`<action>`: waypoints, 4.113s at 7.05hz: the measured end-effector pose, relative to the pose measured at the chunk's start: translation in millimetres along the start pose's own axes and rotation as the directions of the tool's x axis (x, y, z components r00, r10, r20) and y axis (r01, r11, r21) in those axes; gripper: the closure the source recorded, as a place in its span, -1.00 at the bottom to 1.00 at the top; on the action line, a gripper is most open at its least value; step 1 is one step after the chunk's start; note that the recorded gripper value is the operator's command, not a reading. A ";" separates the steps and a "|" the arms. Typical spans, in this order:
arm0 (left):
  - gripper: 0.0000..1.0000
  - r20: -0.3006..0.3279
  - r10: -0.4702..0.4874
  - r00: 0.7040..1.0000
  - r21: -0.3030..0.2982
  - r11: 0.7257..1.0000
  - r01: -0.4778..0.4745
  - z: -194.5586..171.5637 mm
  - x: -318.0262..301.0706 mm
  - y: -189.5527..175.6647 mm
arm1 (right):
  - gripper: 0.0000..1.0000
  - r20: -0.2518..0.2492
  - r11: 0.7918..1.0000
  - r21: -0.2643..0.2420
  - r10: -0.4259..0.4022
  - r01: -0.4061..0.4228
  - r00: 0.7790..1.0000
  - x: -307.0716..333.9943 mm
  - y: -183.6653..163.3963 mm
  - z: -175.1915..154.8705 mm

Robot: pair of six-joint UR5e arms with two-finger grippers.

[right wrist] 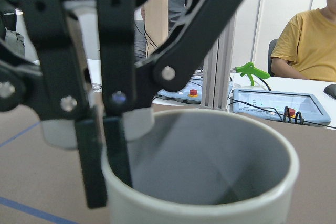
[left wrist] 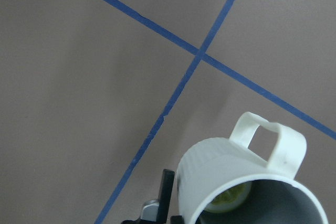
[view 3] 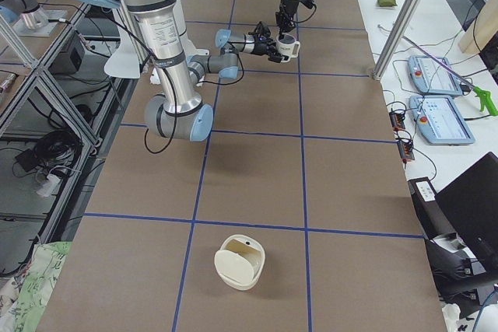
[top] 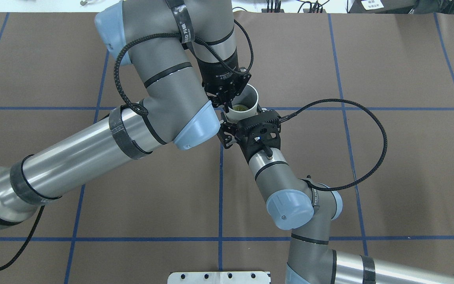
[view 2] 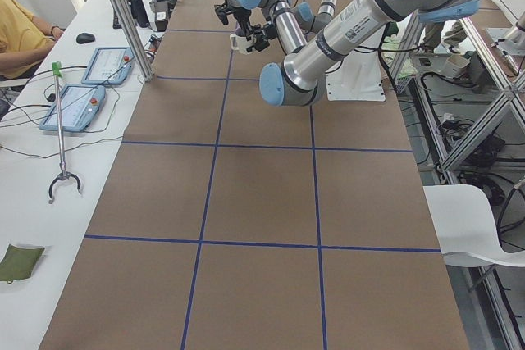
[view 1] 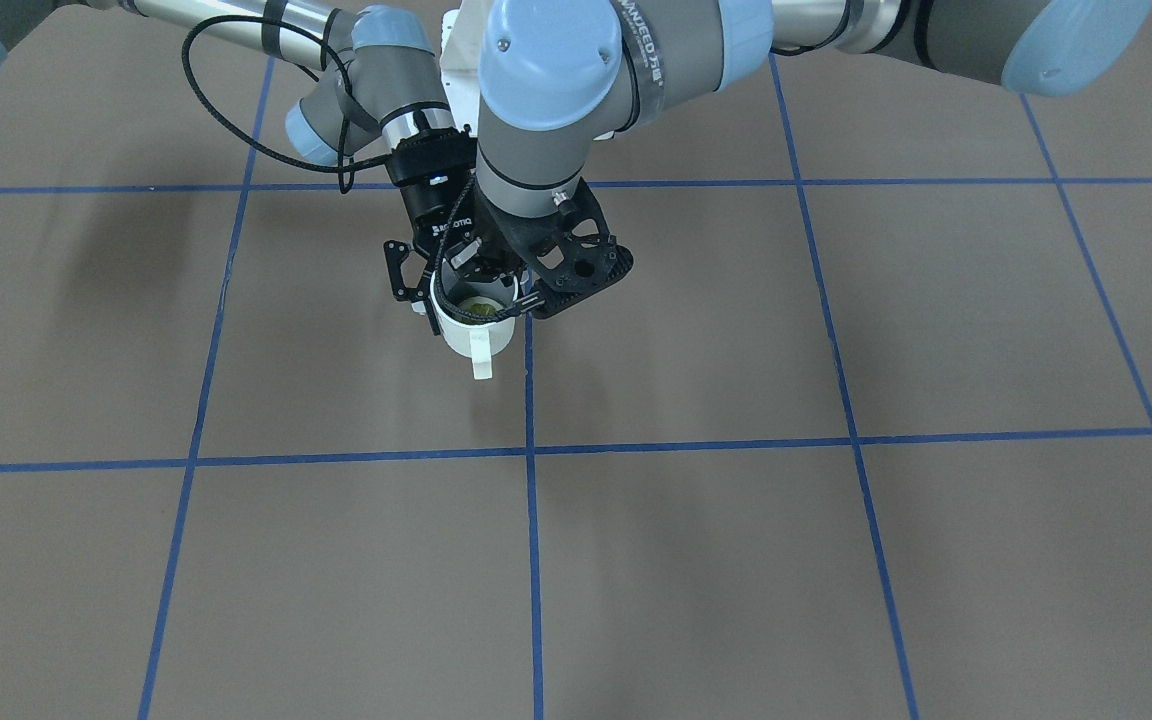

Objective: Left arm hands cup to right arm to dump lemon

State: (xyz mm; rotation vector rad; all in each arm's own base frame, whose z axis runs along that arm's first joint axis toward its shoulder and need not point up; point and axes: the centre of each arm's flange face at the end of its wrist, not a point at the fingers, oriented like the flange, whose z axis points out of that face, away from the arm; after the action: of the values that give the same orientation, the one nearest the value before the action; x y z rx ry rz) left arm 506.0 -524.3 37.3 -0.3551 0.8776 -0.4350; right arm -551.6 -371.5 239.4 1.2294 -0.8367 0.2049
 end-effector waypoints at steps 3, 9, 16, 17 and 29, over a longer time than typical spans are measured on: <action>-0.98 -0.003 0.003 1.000 0.000 1.000 -0.003 -0.8 -0.5 1.7 | 0.35 0.003 1.000 -0.002 0.001 -0.001 1.000 -0.1 0.1 0.0; -1.00 -0.138 0.051 0.989 0.060 0.997 -0.043 -82.7 -13.6 4.6 | 0.37 -0.011 1.000 0.003 -0.010 0.010 1.000 18.7 -0.3 1.3; -1.00 -0.129 0.034 0.991 0.133 0.991 -0.016 -65.1 -38.2 -35.8 | 0.49 -0.101 0.995 0.082 0.072 -0.064 0.992 387.5 47.3 -96.3; -1.00 -0.129 0.033 0.991 0.137 0.990 -0.015 -64.3 -38.2 -36.2 | 0.51 -0.122 0.995 0.072 0.073 -0.064 0.990 445.3 47.4 -125.7; -1.00 -0.119 0.029 0.992 0.138 0.990 -0.012 -58.8 -38.2 -38.8 | 0.62 0.026 0.690 0.204 0.706 -0.695 0.708 678.8 106.8 -303.6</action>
State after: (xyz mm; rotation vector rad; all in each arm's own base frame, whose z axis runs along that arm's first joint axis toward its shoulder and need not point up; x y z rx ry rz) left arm 429.1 -545.4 45.8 -0.1947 0.9629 -0.4991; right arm -3.4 -259.4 740.6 1.0208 -1.2404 0.9706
